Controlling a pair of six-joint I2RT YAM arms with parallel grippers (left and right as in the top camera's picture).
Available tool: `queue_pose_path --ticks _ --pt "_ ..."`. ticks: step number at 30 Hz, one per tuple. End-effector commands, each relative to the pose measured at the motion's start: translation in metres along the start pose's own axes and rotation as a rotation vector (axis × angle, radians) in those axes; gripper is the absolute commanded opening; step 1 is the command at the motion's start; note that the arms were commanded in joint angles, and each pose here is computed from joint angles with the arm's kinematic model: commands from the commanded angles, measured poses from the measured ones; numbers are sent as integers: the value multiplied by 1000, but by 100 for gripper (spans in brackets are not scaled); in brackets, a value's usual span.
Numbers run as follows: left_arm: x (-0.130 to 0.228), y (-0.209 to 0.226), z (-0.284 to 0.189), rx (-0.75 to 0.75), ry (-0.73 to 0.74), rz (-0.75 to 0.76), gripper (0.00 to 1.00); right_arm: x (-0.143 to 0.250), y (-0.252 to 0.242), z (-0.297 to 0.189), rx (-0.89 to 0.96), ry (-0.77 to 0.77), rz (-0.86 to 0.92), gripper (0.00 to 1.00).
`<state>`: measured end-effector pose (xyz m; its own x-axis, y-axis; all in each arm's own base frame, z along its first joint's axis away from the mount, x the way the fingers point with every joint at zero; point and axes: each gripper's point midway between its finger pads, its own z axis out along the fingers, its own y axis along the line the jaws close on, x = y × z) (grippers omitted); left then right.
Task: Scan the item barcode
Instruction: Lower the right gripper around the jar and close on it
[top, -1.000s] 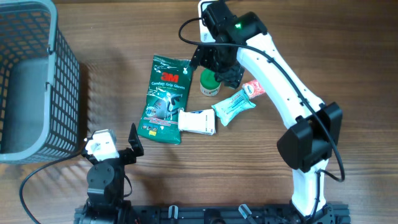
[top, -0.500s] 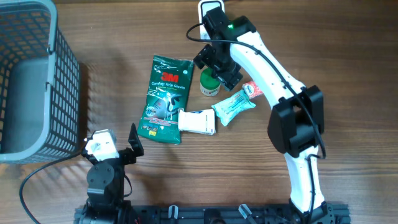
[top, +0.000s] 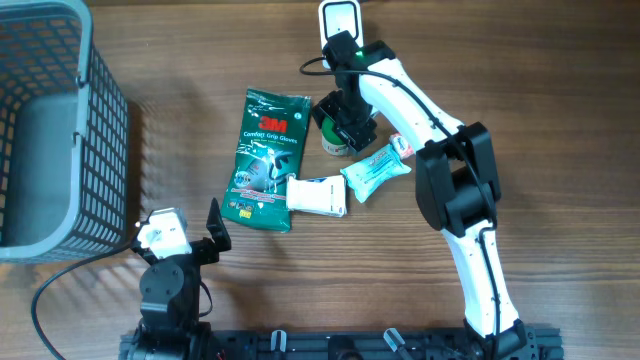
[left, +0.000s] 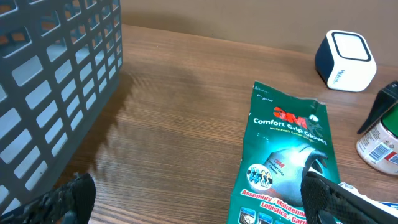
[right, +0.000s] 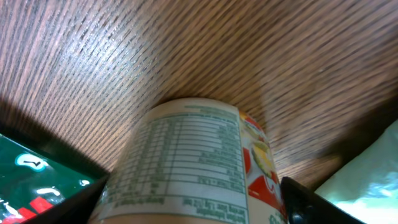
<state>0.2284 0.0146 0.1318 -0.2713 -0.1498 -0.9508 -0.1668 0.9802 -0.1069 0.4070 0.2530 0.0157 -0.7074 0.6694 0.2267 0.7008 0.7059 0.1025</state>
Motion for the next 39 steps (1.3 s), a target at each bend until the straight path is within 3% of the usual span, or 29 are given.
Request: queue_pose_path --ticks 1,7,18,29,39 --pt "2 -2 1 9 3 -15 100 -4 -9 13 40 8 14 73" --pt "2 -2 1 8 4 -15 100 8 -9 -8 38 66 -180 69" --pt "2 -2 1 8 3 -15 100 97 -30 -107 -220 481 -654 65" --pt "2 -2 1 8 3 -15 100 101 -39 -102 -204 490 -705 65" --pt "2 -2 1 8 4 -15 100 120 -80 -118 -163 509 -685 66"
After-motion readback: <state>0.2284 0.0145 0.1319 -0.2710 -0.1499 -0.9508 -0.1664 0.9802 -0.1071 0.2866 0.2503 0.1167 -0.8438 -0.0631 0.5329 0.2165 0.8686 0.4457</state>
